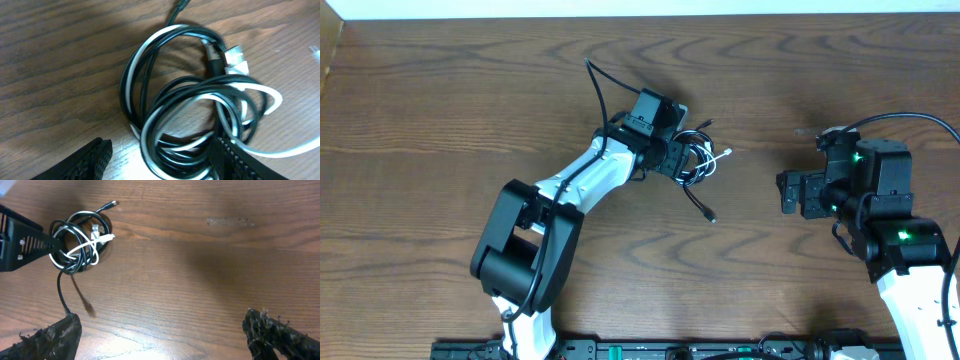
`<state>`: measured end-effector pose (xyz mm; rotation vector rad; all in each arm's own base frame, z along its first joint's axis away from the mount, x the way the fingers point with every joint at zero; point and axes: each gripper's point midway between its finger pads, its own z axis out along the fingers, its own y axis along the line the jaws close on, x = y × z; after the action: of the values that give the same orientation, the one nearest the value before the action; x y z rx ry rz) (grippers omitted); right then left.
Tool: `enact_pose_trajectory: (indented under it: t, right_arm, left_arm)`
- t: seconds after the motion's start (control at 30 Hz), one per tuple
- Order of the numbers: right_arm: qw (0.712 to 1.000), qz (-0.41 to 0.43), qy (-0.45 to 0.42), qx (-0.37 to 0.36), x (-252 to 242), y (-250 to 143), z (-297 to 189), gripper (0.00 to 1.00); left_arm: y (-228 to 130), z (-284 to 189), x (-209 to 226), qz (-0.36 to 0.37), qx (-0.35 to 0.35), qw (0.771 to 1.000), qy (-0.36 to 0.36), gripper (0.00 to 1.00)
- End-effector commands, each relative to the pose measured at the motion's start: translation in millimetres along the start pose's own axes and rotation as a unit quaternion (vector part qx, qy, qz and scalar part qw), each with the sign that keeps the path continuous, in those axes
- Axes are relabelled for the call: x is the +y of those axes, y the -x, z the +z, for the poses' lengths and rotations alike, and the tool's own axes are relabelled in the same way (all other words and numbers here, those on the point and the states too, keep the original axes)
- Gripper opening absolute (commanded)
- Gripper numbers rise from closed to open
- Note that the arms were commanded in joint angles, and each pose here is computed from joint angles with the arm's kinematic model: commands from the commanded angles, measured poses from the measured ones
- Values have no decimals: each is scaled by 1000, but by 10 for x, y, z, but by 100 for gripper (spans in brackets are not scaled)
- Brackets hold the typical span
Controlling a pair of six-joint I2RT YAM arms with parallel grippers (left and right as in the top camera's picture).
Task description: Untangle cables
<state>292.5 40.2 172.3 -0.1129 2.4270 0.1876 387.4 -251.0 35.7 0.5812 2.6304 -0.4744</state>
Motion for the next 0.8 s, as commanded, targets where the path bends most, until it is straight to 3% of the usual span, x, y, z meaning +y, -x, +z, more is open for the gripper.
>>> enact_pose_trajectory:
  t: [0.0, 0.2, 0.37, 0.57, 0.77]
  right_arm:
    - [1000, -3, 2, -12, 4, 88, -51, 99]
    - [1000, -3, 2, -12, 4, 87, -51, 99]
    - [1000, -3, 2, -11, 5, 85, -51, 99]
    - [1000, -3, 2, -12, 6, 87, -51, 99]
    - [997, -3, 77, -6, 257, 77, -32, 99]
  left_arm:
    - [5, 83, 60, 1, 4, 1000, 12, 64]
    - [-81, 127, 78, -10, 15, 1000, 13, 48]
    - [-70, 112, 53, -38, 14, 999, 7, 9]
    - [157, -299, -74, -29, -27, 999, -3, 8]
    - [471, -1266, -487, -94, -108, 987, -76, 7]
